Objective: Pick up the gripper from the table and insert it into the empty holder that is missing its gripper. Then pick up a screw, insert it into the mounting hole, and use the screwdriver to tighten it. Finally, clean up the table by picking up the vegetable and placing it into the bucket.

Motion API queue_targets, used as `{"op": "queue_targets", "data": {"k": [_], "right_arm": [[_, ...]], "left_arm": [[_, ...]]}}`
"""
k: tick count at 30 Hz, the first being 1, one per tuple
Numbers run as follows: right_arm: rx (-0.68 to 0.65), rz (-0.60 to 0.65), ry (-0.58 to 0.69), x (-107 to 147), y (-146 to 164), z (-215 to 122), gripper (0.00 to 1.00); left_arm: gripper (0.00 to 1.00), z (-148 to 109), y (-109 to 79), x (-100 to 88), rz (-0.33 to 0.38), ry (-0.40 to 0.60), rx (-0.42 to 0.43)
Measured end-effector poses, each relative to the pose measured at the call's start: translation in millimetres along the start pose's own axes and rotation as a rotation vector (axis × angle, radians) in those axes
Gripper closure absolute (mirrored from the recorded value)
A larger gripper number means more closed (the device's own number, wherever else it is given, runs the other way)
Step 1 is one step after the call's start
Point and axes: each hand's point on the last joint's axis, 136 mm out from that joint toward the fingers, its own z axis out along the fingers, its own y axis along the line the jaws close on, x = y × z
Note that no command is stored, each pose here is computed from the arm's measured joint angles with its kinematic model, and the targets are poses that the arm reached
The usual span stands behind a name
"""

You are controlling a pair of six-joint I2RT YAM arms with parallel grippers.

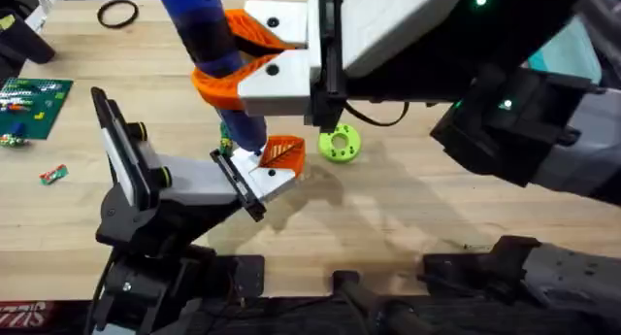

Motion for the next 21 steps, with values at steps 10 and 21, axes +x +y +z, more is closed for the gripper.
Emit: {"op": "queue_targets", "data": {"k": [10, 21], "right_arm": [[0.005, 0.016, 0.024, 5.5, -0.4, -0.9, 0.940], [0.005, 0.016, 0.025, 5.5, -0.4, -1.3, 0.940]], "left_arm": [[0.984, 0.0, 0.0, 0.2, -0.004, 0.001, 0.000], [0.984, 0.0, -0.1, 0.2, -0.005, 0.001, 0.000]]}}
